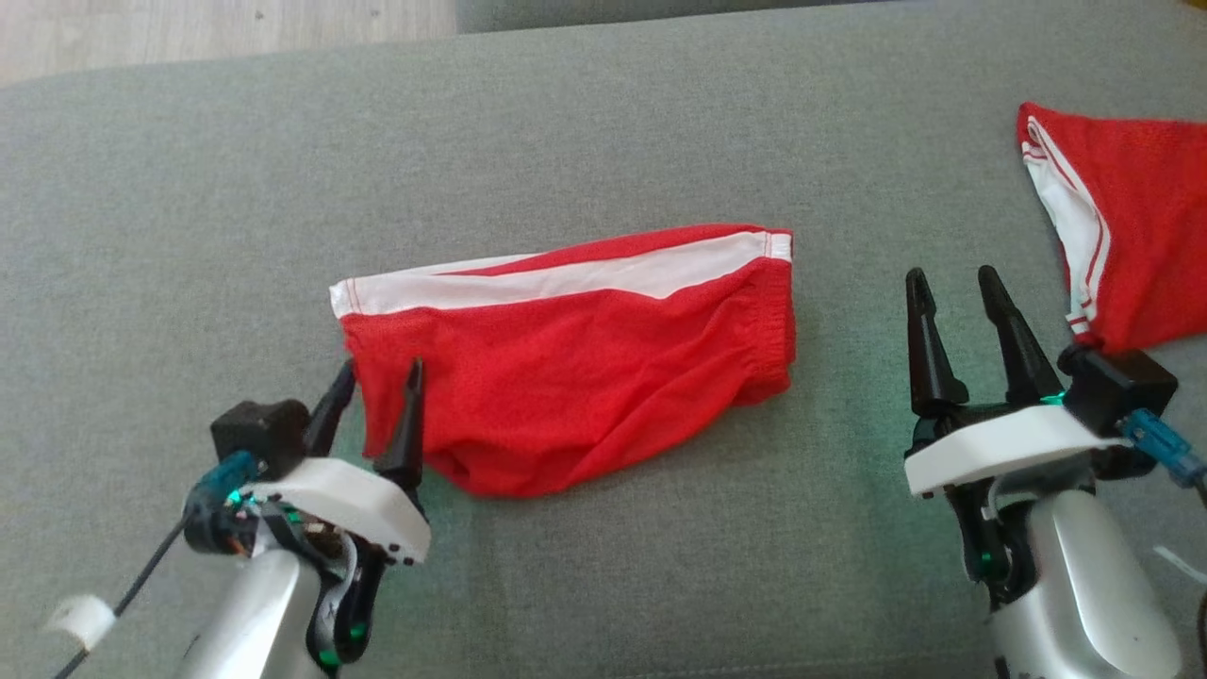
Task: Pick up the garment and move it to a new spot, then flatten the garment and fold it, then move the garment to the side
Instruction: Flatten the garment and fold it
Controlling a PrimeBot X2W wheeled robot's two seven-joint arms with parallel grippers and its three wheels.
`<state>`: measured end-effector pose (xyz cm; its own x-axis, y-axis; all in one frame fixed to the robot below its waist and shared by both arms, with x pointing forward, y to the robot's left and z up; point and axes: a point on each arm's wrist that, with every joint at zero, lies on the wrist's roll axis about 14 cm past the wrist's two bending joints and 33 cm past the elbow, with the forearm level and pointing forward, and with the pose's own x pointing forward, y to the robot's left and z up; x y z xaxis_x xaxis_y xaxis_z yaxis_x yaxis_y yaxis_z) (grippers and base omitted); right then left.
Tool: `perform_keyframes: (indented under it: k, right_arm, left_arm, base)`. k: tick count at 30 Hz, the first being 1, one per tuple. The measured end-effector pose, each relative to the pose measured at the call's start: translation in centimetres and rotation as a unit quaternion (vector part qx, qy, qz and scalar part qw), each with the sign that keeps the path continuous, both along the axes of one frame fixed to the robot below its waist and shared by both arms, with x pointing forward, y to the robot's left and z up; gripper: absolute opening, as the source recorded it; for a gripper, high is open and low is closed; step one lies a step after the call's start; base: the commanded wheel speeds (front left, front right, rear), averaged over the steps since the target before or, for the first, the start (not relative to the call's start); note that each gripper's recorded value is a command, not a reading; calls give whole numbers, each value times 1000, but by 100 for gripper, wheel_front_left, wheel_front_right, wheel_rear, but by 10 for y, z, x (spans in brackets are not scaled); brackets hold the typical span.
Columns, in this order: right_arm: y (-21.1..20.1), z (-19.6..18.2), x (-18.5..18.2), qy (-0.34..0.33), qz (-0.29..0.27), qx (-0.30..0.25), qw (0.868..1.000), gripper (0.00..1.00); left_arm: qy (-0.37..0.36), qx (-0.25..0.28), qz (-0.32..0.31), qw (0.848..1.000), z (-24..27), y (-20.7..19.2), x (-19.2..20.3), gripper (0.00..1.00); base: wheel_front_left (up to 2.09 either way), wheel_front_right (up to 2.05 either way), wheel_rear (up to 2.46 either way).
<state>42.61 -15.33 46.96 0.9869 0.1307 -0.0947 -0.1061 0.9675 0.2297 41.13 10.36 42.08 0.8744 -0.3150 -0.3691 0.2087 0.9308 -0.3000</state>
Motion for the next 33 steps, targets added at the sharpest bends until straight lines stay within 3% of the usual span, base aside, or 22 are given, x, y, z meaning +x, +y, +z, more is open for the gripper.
perform_keyframes:
  k: [9, 16, 21, 25, 33]
  right_arm:
    - [-2, 0, -18, 15, 0, -4, 1000, 100]
    - [20, -11, -20, 77, 41, -10, 996, 100]
    - [43, -33, -20, 157, 86, -27, 984, 100]
    - [60, -31, -5, 180, 113, -34, 977, 100]
    - [69, -60, -1, 266, 130, -68, 953, 100]
  left_arm:
    - [-149, 25, 36, 988, 60, 14, 4, 100]
    - [-147, 31, 86, 985, 56, 34, -34, 100]
    - [-148, 28, 119, 981, 58, 46, -54, 100]
    - [-151, 29, 141, 978, 62, 55, -64, 100]
    - [-159, 35, 176, 971, 69, 74, -81, 100]
  base:
    - [0, 0, 0]
    - [0, 0, 0]
    - [0, 0, 0]
    - [0, 0, 0]
    - [0, 0, 0]
